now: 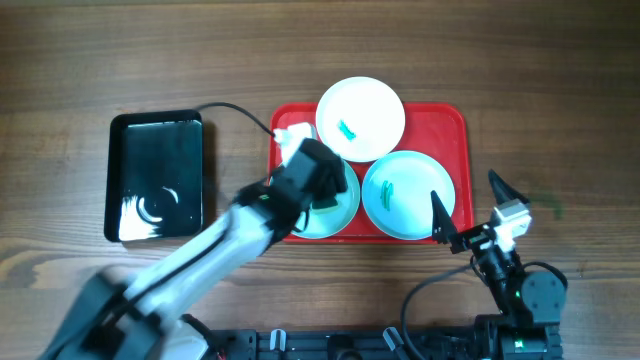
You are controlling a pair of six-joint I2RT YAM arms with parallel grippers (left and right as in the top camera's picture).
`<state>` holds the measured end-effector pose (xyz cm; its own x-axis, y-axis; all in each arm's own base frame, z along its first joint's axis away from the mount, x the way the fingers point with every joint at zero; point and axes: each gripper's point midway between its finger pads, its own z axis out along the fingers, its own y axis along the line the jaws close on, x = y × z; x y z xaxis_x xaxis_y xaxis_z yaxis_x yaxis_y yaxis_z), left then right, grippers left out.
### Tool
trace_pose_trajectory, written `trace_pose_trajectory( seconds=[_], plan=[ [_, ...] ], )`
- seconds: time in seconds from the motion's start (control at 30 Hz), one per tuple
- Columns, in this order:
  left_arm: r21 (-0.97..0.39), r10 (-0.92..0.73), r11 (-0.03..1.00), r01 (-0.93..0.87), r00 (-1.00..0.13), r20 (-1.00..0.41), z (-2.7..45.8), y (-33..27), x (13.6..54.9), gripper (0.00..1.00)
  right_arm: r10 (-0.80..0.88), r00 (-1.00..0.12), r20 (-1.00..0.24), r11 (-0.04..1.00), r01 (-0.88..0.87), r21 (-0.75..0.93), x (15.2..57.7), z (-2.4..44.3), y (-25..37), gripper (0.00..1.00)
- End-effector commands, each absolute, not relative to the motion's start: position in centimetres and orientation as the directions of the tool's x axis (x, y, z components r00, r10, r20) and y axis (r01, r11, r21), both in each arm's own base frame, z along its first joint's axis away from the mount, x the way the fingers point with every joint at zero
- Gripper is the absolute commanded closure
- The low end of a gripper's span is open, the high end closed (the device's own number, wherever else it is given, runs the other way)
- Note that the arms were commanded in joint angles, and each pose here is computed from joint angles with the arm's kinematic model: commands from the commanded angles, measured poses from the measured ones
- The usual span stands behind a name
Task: Clean dirty plates on tray and stack at the side
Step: 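Carry the sponge with the left gripper onto the lower-left plate, then hold the plate rim with the right gripper while the left scrubs it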
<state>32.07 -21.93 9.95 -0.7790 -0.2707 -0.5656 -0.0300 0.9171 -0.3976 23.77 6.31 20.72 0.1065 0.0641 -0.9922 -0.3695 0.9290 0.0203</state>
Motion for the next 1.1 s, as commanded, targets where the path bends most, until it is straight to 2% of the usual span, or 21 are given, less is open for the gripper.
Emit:
trace_pose_trajectory(
  seconds=[0.0,0.03,0.1,0.17,0.23,0.3,0.4,0.43,0.5,0.53,0.57,0.63,0.67,0.7,0.73,0.8,0.87,0.9,1.0,1.07],
  plan=[
    [-0.465,-0.381,0.883,-0.063,-0.673,-0.634,16.4,-18.2,32.9,0.0,0.539,-0.118,-0.834,0.684,-0.517,0.516,22.4,22.7,8.5,0.0],
    [-0.45,-0.389,0.888,-0.094,-0.677,-0.625,16.4,-16.8,32.4,0.0,0.663,-0.129,-0.738,0.604,-0.491,0.628,22.5,23.9,7.6,0.0],
    [-0.406,-0.386,0.901,-0.151,-0.705,-0.595,15.3,-14.9,31.5,0.0,0.718,-0.081,-0.691,0.539,-0.564,0.626,21.5,26.8,7.6,0.0],
    [-0.342,-0.365,0.919,-0.197,-0.752,-0.549,13.5,-13.7,30.2,0.0,0.713,-0.009,-0.701,0.543,-0.625,0.56,20.2,30.3,7.6,0.0],
    [-0.306,-0.35,0.928,-0.213,-0.778,-0.521,12.5,-13.2,29.4,0.0,0.645,-0.002,-0.765,0.594,-0.628,0.503,19.9,32.3,8.3,0.0],
    [-0.295,-0.346,0.93,-0.217,-0.786,-0.513,12.3,-13.1,29.1,0.0,0.546,-0.096,-0.832,0.666,-0.553,0.501,21.1,33.1,8.8,0.0],
    [-0.299,-0.348,0.929,-0.217,-0.783,-0.515,12.3,-13.1,29.3,0.0,0.355,-0.38,-0.854,0.739,-0.447,0.505,23.5,32.1,9.9,0.0],
    [-0.299,-0.348,0.929,-0.217,-0.784,-0.515,12.3,-13.1,29.2,0.0,0.256,-0.489,-0.834,0.713,-0.487,0.505,24.0,32.3,11.3,0.0],
    [-0.301,-0.347,0.929,-0.214,-0.786,-0.511,12.3,-13.2,29.2,0.0,0.163,-0.604,-0.78,0.533,-0.612,0.585,24.3,33.9,14.3,0.0],
    [-0.307,-0.346,0.928,-0.21,-0.79,-0.506,12.2,-13.4,29.1,0.0,0.106,-0.641,-0.761,0.336,-0.697,0.634,24.6,35.2,16.1,0.1],
    [-0.306,-0.346,0.928,-0.21,-0.79,-0.506,12.2,-13.4,29.1,0.0,0.088,-0.649,-0.756,0.242,-0.722,0.648,24.8,35.7,16.7,0.35],
    [-0.304,-0.345,0.929,-0.212,-0.792,-0.503,12.2,-13.3,29.0,0.0,0.072,-0.7,-0.711,0.158,-0.696,0.701,27.3,34.9,17.6,0.82],
    [-0.302,-0.344,0.929,-0.212,-0.793,-0.502,12.1,-13.3,29.0,0.0,0.073,-0.73,-0.679,0.174,-0.661,0.73,28.5,33.7,18.3,0.88],
    [-0.301,-0.344,0.93,-0.212,-0.794,-0.502,12.1,-13.3,29.0,0.0,0.083,-0.765,-0.638,0.225,-0.609,0.76,29.8,31.9,19.0,0.87],
    [-0.301,-0.344,0.93,-0.212,-0.794,-0.502,12.1,-13.3,29.0,0.0,0.105,-0.805,-0.584,0.332,-0.525,0.783,31.4,29.2,19.7,0.86],
    [-0.301,-0.344,0.93,-0.213,-0.794,-0.501,12.1,-13.3,29.0,0.0,0.108,-0.858,-0.502,0.577,-0.357,0.735,33.1,23.0,20.4,0.75],
    [-0.297,-0.343,0.93,-0.214,-0.796,-0.498,12.1,-13.2,28.9,0.0,0.063,-0.901,-0.429,0.783,-0.223,0.581,33.2,17.9,20.2,0.64],
    [-0.297,-0.342,0.931,-0.214,-0.797,-0.498,12.0,-13.2,28.9,0.0,0.043,-0.921,-0.388,0.854,-0.168,0.493,33.1,16.2,19.8,0.62],
    [-0.299,-0.343,0.93,-0.213,-0.795,-0.5,12.1,-13.2,28.9,0.0,0.012,-0.959,-0.284,0.947,-0.08,0.312,33.1,12.9,19.3,0.62],
    [-0.299,-0.343,0.93,-0.213,-0.795,-0.5,12.1,-13.2,28.9,0.0,-0.017,-0.968,-0.25,0.956,-0.089,0.281,33.3,10.9,20.1,0.61]
  ],
)
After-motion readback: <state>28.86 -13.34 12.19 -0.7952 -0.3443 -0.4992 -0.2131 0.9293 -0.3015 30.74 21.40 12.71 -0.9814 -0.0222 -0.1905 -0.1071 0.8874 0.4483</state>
